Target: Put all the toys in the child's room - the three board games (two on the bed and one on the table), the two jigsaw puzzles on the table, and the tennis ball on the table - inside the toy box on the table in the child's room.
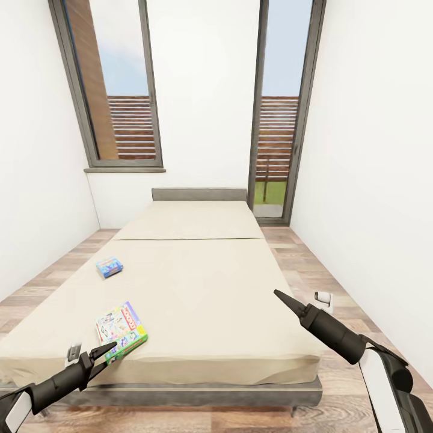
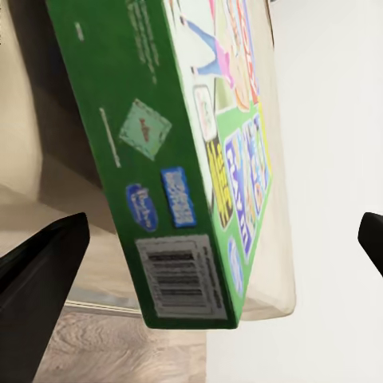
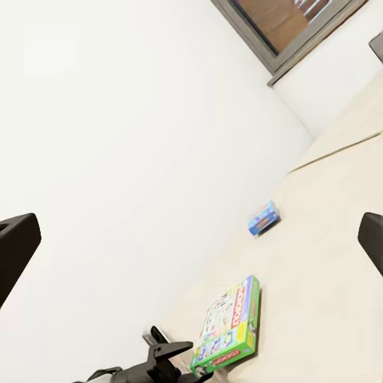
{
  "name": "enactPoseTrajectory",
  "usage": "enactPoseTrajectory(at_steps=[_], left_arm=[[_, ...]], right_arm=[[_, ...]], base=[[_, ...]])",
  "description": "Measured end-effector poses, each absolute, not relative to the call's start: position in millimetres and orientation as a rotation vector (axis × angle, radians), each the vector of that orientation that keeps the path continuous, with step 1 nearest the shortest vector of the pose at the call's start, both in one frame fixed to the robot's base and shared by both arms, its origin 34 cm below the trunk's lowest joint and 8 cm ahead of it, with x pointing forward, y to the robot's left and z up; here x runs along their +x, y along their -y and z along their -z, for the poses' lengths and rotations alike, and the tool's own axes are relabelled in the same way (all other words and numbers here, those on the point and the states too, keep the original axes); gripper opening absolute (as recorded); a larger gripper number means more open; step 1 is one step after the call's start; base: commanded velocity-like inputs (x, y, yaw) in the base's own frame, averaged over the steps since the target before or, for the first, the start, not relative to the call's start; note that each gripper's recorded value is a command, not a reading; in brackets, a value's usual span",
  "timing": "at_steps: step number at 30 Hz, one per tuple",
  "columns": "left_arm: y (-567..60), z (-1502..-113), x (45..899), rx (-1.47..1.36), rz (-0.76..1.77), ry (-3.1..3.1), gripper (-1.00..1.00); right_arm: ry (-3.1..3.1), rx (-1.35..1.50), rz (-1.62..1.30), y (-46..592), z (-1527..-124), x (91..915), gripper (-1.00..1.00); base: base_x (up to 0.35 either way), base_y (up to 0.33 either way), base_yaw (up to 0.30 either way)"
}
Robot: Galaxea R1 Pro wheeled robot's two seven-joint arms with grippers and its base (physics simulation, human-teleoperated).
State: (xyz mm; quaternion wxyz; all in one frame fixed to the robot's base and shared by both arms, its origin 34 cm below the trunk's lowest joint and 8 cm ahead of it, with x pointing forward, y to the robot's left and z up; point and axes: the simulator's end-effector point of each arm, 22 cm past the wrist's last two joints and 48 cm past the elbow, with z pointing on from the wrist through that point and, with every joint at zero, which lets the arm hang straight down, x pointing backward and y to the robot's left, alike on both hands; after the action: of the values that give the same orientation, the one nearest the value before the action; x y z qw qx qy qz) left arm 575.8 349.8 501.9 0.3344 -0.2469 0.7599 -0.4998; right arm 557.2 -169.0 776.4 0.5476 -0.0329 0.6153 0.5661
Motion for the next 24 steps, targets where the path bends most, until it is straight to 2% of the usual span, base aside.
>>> enactPoseTrajectory(at_steps=[11,12,24], left_arm=[[-350,-502,576,-0.643,1.305,-1.983,1.00],[-350,-502,576,-0.643,1.305,-1.983,-1.00],[-346,-517,590,-0.629,1.325,-1.934,-1.00]], right_arm=[[-1.458,-0.076,-1.343,169,-776,557,1.00],[-1.458,-0.076,-1.343,169,-776,557,1.00],[-1.459,-0.075,-1.343,169,-776,557,1.00]], base=[[0.000,0.000,0.000],[0.000,0.000,0.000],[0.000,0.000,0.000]])
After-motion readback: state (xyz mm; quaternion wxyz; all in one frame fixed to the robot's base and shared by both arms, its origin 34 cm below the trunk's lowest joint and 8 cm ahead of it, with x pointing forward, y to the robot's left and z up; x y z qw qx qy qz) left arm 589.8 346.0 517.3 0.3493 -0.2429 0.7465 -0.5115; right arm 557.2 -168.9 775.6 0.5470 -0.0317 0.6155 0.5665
